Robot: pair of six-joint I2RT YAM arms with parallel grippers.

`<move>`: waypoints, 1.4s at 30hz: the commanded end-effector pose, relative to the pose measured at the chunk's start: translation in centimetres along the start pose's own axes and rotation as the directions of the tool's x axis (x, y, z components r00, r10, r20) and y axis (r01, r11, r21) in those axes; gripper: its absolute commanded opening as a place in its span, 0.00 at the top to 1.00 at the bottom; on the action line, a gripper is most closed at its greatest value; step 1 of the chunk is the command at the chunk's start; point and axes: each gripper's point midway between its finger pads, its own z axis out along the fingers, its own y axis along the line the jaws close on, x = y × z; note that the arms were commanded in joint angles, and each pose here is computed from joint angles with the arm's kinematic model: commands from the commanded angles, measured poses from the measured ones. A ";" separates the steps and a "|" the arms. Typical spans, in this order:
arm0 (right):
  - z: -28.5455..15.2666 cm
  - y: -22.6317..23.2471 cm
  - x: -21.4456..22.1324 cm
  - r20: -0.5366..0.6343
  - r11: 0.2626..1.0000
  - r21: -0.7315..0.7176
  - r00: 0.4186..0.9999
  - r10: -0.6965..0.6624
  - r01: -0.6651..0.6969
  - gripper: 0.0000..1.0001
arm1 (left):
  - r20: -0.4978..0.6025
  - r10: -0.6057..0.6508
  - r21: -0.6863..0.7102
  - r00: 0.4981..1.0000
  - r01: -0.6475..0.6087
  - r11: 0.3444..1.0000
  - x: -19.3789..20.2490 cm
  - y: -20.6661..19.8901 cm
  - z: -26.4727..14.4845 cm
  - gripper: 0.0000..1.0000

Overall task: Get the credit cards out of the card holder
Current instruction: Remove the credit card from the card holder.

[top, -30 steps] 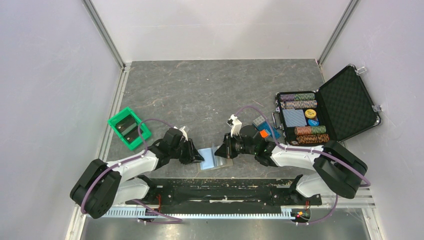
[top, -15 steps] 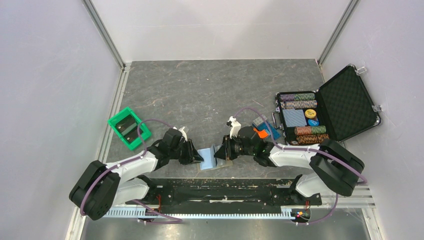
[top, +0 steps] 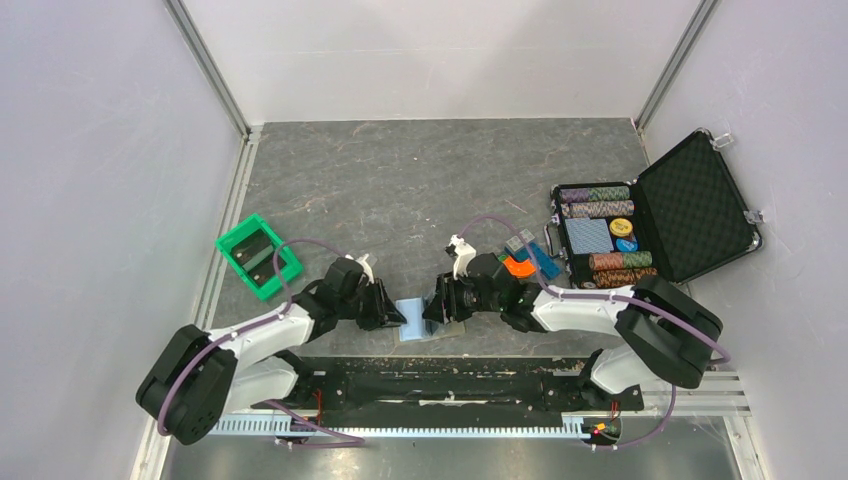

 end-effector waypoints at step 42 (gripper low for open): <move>-1.0 0.6 -2.4 -0.013 0.980 0.139 0.990 -0.139 0.139 0.19 | 0.103 0.124 0.023 0.987 -0.127 0.992 -4.0 -4.8 -3.3 0.54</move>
